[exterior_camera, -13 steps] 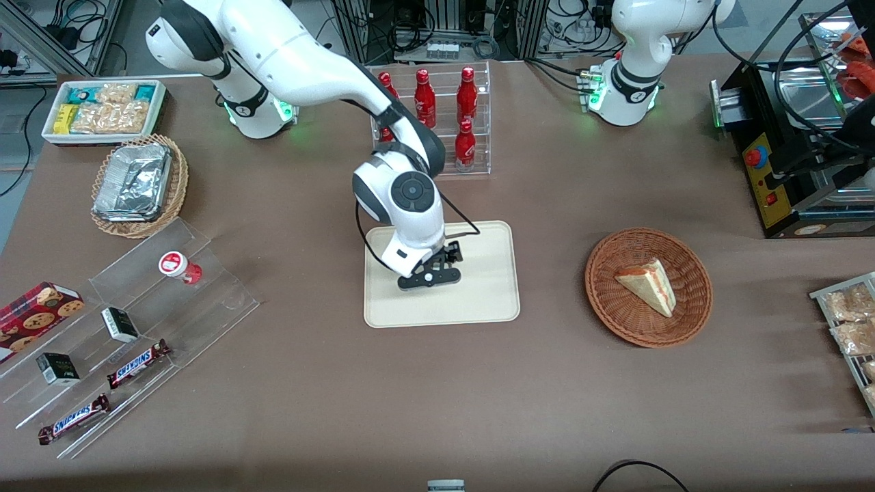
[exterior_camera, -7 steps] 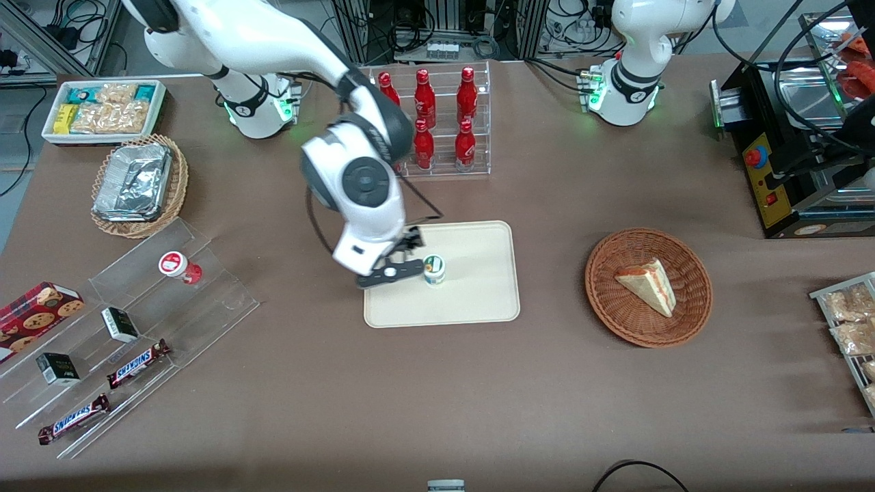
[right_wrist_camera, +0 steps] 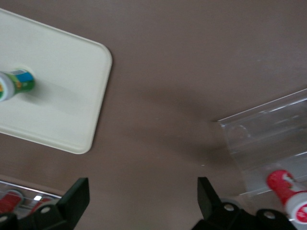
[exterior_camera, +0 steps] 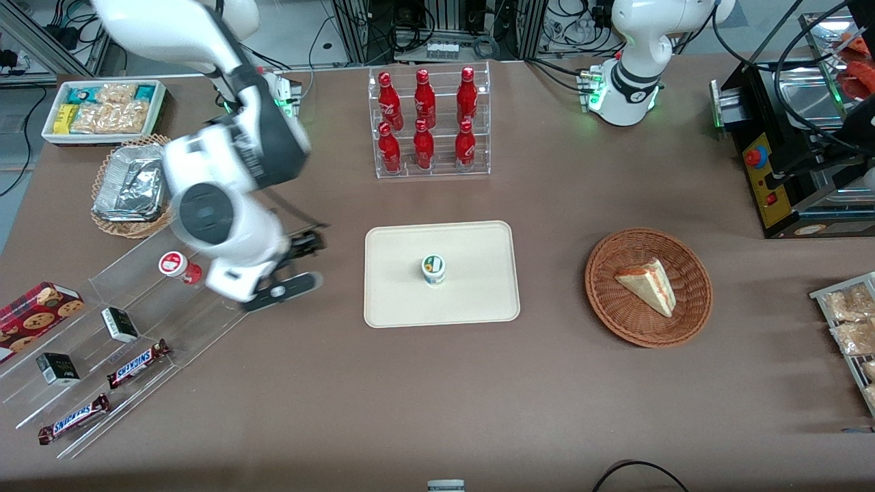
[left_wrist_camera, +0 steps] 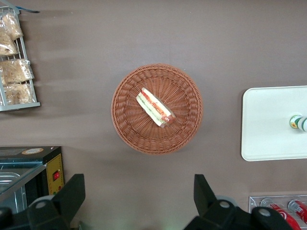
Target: Place green gum on tray
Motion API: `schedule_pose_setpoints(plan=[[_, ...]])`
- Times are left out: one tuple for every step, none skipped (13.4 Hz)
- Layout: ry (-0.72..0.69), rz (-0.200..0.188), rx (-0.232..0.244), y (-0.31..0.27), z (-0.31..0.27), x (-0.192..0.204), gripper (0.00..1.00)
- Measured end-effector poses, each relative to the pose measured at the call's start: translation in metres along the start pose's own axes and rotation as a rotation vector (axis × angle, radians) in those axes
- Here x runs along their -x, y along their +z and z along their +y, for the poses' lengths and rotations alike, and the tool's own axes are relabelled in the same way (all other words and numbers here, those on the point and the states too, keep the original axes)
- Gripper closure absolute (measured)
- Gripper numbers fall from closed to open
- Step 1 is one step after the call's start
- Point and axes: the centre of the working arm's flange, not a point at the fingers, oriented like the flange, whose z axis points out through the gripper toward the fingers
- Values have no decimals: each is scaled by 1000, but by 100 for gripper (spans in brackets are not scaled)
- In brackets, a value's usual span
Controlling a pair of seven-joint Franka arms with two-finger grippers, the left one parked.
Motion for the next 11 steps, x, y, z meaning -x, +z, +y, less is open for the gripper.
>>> schedule_pose_setpoints(plan=[[7, 0, -10, 0, 32, 1, 0], [12, 1, -20, 1, 66, 4, 0], [23, 2, -31, 2, 100, 9, 0], [43, 4, -41, 3, 131, 15, 0], [67, 8, -48, 3, 156, 21, 0], [91, 23, -51, 0, 174, 27, 0], [111, 52, -48, -4, 186, 32, 0], [127, 83, -43, -9, 194, 39, 0], [139, 101, -41, -12, 200, 48, 0], [149, 107, -43, -14, 203, 58, 0], [161, 111, -45, -17, 207, 69, 0]])
